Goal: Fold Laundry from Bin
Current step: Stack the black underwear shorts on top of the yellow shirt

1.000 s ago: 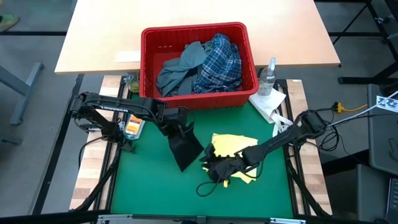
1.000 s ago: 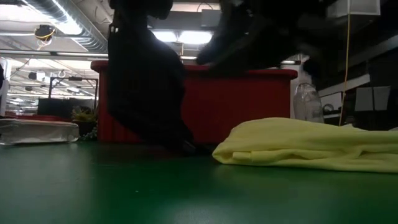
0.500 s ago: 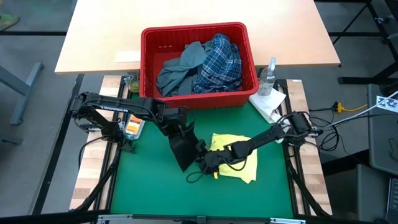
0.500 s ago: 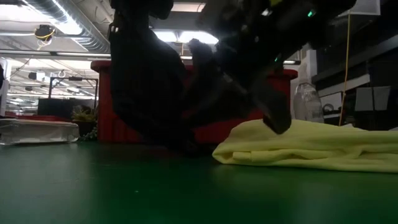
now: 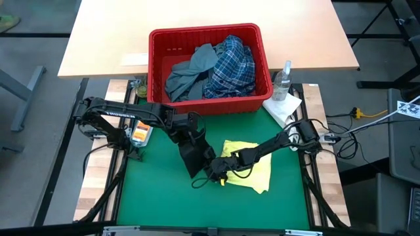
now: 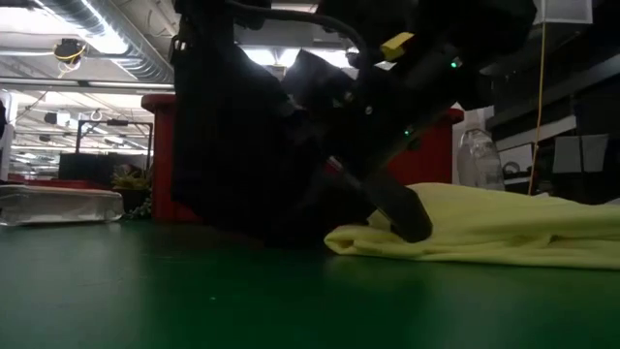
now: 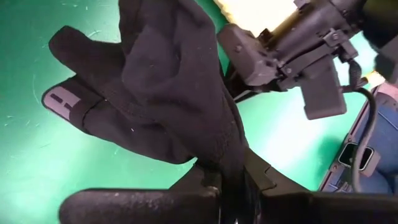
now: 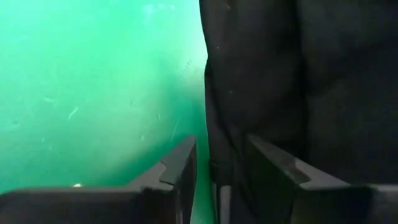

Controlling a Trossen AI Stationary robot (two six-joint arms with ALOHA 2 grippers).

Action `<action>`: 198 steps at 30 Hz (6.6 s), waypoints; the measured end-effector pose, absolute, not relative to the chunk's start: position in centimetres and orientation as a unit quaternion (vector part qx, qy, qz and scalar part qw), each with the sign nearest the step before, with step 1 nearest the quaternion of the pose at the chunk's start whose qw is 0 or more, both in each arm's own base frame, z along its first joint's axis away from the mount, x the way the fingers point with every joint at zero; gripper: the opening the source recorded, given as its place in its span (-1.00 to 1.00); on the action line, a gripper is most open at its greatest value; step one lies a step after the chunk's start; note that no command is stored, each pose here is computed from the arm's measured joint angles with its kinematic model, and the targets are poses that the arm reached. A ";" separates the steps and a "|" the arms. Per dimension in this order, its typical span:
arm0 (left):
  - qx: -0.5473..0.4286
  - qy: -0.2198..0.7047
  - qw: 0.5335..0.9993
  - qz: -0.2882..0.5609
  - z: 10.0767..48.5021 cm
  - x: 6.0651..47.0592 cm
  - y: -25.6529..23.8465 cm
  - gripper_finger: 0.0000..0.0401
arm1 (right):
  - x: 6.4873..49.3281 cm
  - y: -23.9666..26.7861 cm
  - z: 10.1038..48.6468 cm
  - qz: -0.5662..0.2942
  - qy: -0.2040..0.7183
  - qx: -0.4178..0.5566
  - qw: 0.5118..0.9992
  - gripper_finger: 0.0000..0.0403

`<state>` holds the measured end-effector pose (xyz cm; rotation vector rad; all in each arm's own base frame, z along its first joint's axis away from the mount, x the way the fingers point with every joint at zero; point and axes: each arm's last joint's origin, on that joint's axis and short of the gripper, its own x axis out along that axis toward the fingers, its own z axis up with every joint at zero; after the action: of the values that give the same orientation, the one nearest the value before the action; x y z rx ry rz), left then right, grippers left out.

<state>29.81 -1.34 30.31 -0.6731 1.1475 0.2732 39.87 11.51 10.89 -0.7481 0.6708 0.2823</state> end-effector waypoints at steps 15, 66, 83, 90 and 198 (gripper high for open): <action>-0.323 0.537 0.772 0.107 30.3 29.8 -1.5 -0.96 | 40.4 10.9 10.5 0.116 0.346 -0.332 0.870 -0.91; -0.390 0.222 0.894 -0.010 29.9 40.0 -0.3 -0.96 | 20.9 5.6 30.6 0.131 0.552 -0.227 0.792 -1.00; -0.351 0.317 0.881 -0.021 23.2 42.4 -4.5 -0.96 | 18.1 7.9 26.8 0.167 0.641 -0.150 0.734 -1.00; -0.325 0.351 0.878 -0.006 22.6 41.6 -7.3 -0.87 | 18.0 10.9 25.8 0.204 0.588 -0.141 0.770 -1.00; -0.077 0.323 0.929 0.163 18.7 43.6 -1.9 -0.38 | 17.9 11.1 19.7 0.067 0.590 -0.167 0.787 -0.07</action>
<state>43.56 -1.93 18.69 -0.1576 0.6616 0.3341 17.92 11.13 19.72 -0.3600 1.2714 0.1441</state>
